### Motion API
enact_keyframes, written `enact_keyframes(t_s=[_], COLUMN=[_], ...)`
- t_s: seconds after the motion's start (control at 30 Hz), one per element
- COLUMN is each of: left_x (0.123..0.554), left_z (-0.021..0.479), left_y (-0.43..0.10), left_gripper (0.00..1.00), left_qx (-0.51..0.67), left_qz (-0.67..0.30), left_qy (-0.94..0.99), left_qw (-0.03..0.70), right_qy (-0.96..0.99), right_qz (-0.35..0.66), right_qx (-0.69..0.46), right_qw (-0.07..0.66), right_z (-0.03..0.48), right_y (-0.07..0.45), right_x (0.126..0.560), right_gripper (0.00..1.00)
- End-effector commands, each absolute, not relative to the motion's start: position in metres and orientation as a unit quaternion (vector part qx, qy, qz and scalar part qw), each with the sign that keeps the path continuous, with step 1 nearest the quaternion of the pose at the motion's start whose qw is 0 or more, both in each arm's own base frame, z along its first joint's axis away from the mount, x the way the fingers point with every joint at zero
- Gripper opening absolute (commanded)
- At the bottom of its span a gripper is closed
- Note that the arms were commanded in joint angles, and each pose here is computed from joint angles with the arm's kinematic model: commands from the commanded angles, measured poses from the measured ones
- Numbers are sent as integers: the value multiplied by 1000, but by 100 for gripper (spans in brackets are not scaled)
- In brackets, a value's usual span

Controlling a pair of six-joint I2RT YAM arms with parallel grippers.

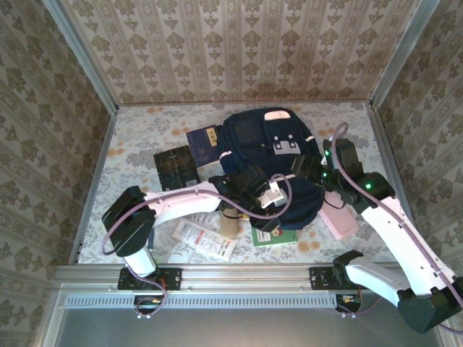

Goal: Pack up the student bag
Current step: Unzip the student bag at the top-center of the table.

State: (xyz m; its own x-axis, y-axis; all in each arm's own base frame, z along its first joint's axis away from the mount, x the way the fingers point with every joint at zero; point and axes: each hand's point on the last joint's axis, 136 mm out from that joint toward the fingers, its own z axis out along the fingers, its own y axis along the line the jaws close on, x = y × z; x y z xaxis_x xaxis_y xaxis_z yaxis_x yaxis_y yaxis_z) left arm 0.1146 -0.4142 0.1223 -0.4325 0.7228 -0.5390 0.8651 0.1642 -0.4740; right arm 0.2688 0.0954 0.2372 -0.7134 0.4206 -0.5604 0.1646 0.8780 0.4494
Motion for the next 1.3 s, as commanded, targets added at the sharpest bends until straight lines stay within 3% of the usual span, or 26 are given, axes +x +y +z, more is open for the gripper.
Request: enact_keyframes(t_s=[0.0,0.37,0.47,0.57,0.67,0.93,1.07,1.27], left_x=[99,103,126,158,185,213,217,221], left_z=[149,187,210,220,220,209,204,214], left_y=[-432,-410,-384,-350,-314,-271,-266,-264], left_gripper=[50,53,54,54,54,55,55,55], left_qx=[555,520,456,389,338,278,263,255], left_qz=[-412,-444,-455,-417,-351,-313,-314,-327], left_qy=[716,717,743,791,838,870,875,869], left_qw=[96,134,179,221,247,262,257,270], right_qy=[906,919,918,917,939,966,969,937], right_qz=[167,217,283,325,266,163,169,258], right_qx=[192,119,70,22,8,91,109,197], right_qw=[337,308,270,231,216,179,145,132], right_z=[227,218,202,183,156,116,103,104], right_y=[77,97,126,157,166,181,191,204], right_x=[256,227,210,191,181,178,171,167], right_gripper=[70,60,61,55,52,51,62,59])
